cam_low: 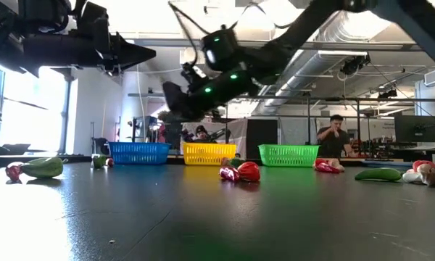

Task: Sort produce into baskets
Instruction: Put the brown mushroom into the blue bin, then put the red mushroom into the blue bin

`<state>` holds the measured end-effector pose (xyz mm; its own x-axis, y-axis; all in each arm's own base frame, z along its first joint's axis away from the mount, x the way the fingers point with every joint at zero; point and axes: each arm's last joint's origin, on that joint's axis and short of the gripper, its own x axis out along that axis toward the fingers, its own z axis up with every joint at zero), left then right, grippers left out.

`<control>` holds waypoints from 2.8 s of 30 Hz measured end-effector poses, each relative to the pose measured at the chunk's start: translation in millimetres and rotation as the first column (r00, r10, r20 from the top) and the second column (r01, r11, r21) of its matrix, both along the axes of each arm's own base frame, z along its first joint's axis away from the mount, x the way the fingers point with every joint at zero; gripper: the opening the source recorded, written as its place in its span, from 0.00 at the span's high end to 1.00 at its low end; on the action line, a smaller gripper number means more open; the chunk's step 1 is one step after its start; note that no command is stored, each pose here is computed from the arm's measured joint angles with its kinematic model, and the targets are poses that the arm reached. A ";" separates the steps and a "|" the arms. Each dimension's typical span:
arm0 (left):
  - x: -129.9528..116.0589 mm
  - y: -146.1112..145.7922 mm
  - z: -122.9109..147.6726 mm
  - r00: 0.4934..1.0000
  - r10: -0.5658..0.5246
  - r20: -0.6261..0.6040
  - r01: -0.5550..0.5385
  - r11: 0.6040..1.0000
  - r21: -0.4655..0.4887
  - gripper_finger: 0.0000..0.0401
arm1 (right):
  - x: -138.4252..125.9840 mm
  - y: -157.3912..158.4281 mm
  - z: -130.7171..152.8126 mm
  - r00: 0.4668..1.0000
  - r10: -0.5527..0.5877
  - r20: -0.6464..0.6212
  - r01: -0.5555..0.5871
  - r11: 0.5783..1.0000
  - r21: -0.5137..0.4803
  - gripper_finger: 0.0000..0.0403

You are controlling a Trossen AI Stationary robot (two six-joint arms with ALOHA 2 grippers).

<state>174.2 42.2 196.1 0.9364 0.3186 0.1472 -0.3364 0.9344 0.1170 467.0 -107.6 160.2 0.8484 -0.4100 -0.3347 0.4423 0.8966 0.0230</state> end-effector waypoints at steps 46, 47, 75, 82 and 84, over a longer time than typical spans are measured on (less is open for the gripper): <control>-25.4 9.1 -36.3 0.869 0.488 -0.088 -0.496 0.855 -0.154 1.00 | 58.8 -102.6 -7.1 0.979 -0.169 -0.117 0.185 0.972 0.144 0.78; -25.4 9.1 -36.3 0.869 0.488 -0.088 -0.496 0.855 -0.154 1.00 | 58.8 -102.6 -7.1 0.979 -0.169 -0.117 0.185 0.972 0.144 0.75; -25.0 8.9 -36.3 0.874 0.478 -0.089 -0.486 0.860 -0.153 1.00 | 45.4 -49.0 18.4 0.983 -0.114 -0.145 0.114 0.993 -0.013 1.00; -24.8 8.7 -36.1 0.878 0.470 -0.088 -0.478 0.865 -0.153 1.00 | -7.1 -22.9 13.4 0.991 -0.109 -0.078 0.110 0.994 0.009 1.00; -24.8 8.7 -35.7 0.879 0.469 -0.084 -0.476 0.866 -0.154 1.00 | -24.1 -14.5 15.8 0.994 -0.108 -0.029 0.109 0.994 0.019 1.00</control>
